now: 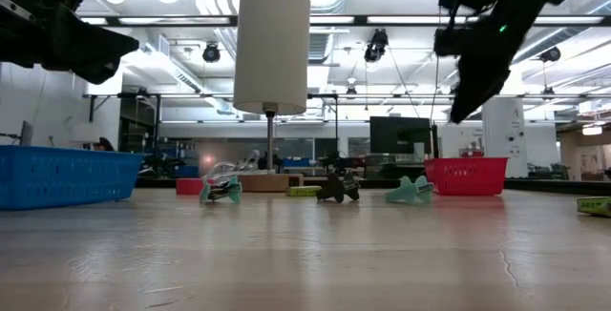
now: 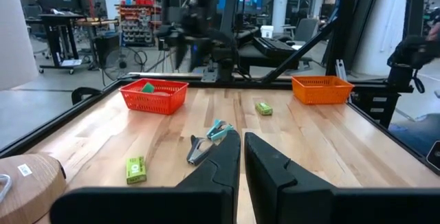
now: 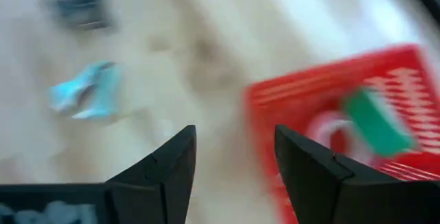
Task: Pick and place Stapler, Stapler remover, tape
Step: Put the middle staples box into the orange bin, then put the top staples box into the orange bin
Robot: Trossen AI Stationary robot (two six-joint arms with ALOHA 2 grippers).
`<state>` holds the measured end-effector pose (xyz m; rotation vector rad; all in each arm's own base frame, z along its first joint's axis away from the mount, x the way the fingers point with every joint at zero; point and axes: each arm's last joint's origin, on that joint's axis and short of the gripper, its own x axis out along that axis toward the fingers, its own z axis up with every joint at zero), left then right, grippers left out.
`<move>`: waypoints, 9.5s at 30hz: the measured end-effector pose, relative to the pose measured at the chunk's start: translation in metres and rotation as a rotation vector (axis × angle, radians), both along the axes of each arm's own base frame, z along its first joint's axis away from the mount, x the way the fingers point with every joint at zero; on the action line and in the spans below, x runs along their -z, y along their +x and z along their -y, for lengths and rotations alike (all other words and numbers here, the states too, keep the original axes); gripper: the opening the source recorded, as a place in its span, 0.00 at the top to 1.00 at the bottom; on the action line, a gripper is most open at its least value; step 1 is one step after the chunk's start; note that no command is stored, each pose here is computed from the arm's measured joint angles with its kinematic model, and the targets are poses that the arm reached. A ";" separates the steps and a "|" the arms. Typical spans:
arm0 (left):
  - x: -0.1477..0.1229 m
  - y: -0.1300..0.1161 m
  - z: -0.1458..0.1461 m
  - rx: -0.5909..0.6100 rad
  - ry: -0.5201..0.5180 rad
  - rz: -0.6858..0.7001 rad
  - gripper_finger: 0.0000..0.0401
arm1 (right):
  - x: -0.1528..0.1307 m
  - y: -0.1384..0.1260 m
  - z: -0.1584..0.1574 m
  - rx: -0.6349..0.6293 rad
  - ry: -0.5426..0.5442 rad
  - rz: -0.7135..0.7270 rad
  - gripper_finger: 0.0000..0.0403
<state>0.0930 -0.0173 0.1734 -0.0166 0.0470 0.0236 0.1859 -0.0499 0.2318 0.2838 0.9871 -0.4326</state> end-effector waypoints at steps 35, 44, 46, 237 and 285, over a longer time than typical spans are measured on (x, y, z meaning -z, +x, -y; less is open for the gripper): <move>0.000 0.000 0.000 0.000 0.000 0.000 0.94 | 0.075 0.011 -0.148 -0.577 0.109 -0.411 0.62; 0.000 0.000 0.000 0.000 0.000 0.000 0.94 | 0.093 0.015 -0.150 -0.568 0.100 -0.488 0.64; 0.000 0.000 0.000 0.000 0.000 0.000 0.94 | 0.094 0.017 -0.150 -0.558 0.101 -0.477 0.64; 0.000 0.000 0.000 0.000 0.002 -0.005 0.94 | -0.020 0.105 -0.121 -0.682 -0.388 0.024 0.74; 0.001 0.001 0.000 0.000 0.003 -0.011 0.94 | 0.075 0.234 0.092 -0.651 -0.046 -0.161 0.43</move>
